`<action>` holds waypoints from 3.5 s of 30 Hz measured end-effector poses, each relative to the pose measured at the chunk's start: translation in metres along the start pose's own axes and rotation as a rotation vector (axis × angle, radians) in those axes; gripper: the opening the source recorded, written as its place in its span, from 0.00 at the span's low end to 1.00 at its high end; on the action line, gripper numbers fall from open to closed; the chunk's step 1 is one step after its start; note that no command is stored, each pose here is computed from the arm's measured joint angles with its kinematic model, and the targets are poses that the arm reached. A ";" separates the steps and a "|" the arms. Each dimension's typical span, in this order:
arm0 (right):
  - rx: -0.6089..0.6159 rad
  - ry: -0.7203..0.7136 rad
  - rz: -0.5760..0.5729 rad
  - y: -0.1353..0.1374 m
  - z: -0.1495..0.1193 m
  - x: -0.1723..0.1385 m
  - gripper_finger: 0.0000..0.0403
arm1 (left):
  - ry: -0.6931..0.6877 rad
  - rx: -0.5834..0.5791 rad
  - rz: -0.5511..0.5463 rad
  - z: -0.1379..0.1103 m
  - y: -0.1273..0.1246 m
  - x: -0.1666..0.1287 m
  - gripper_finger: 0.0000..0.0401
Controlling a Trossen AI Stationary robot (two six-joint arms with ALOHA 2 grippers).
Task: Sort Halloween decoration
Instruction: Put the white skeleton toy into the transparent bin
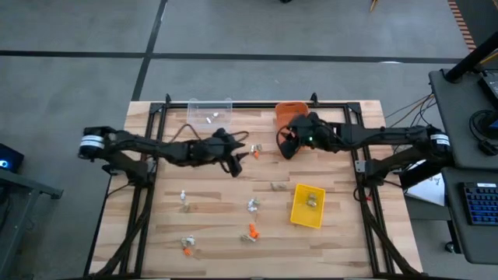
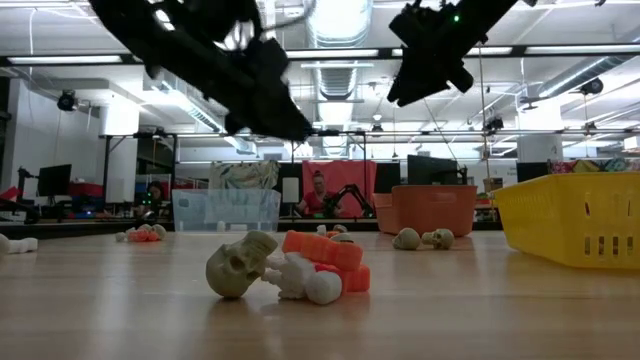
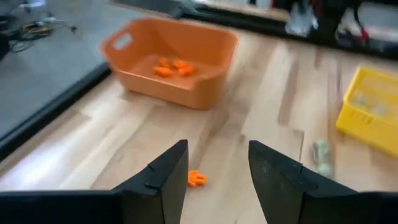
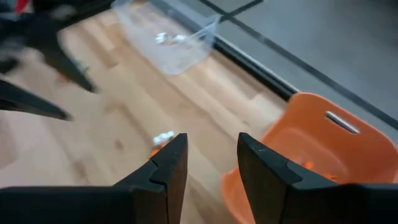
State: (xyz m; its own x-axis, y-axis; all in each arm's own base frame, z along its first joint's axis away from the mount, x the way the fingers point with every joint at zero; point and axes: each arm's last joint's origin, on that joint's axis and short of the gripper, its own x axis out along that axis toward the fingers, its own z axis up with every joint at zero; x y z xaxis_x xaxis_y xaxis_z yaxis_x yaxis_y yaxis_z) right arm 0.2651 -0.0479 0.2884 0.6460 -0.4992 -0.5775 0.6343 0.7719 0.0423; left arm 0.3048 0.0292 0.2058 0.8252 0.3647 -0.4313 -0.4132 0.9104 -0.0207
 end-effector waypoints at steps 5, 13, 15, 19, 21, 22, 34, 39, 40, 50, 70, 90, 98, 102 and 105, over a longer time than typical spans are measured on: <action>-0.069 0.013 0.046 0.016 -0.008 -0.004 0.32 | 0.098 0.079 0.085 -0.020 -0.006 0.038 0.38; -0.108 0.021 0.071 0.026 -0.015 -0.007 0.29 | 0.159 0.115 0.222 -0.036 -0.004 0.078 0.38; -0.109 0.022 0.069 0.025 -0.016 -0.007 0.30 | 0.155 0.100 0.237 -0.037 -0.001 0.082 0.38; -0.113 0.022 0.050 0.024 -0.018 -0.006 0.31 | 0.140 0.051 0.253 -0.038 0.006 0.087 0.38; -0.117 0.028 0.046 0.024 -0.020 -0.005 0.31 | 0.139 0.029 0.264 -0.038 0.010 0.088 0.38; -0.119 0.031 0.044 0.024 -0.021 -0.005 0.32 | 0.139 0.023 0.269 -0.038 0.012 0.089 0.38; -0.128 0.048 0.037 0.022 -0.030 -0.001 0.30 | 0.141 -0.007 0.269 -0.050 0.018 0.101 0.38; -0.130 0.051 0.033 0.022 -0.031 0.000 0.31 | 0.145 -0.017 0.266 -0.051 0.018 0.102 0.38; -0.130 0.050 0.032 0.022 -0.031 0.000 0.31 | 0.151 -0.016 0.265 -0.052 0.018 0.102 0.38; -0.130 0.043 0.016 0.021 -0.030 0.000 0.31 | 0.183 -0.050 0.249 -0.065 0.018 0.109 0.38; -0.130 0.042 0.016 0.021 -0.030 0.000 0.31 | 0.220 -0.066 0.258 -0.067 0.017 0.106 0.01; -0.130 0.043 0.016 0.021 -0.030 0.000 0.31 | 0.204 0.038 0.203 -0.012 0.014 0.053 0.00; -0.121 0.041 0.017 0.021 -0.030 0.000 0.28 | 0.226 0.166 0.271 0.024 0.040 0.000 0.00; -0.111 0.037 0.019 0.021 -0.030 0.000 0.29 | 0.289 0.205 0.378 0.033 0.075 -0.024 0.00; -0.107 0.029 0.023 0.022 -0.029 0.000 0.29 | 0.351 0.182 0.475 0.034 0.109 -0.035 0.00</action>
State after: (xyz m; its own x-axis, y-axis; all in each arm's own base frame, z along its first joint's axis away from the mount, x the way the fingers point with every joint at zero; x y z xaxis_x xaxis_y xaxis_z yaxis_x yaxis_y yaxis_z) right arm 0.2666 -0.0196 0.2657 0.6462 -0.4709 -0.6005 0.5700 0.8211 -0.0305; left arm 0.2443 0.1225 0.2494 0.3783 0.6806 -0.6274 -0.6069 0.6941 0.3871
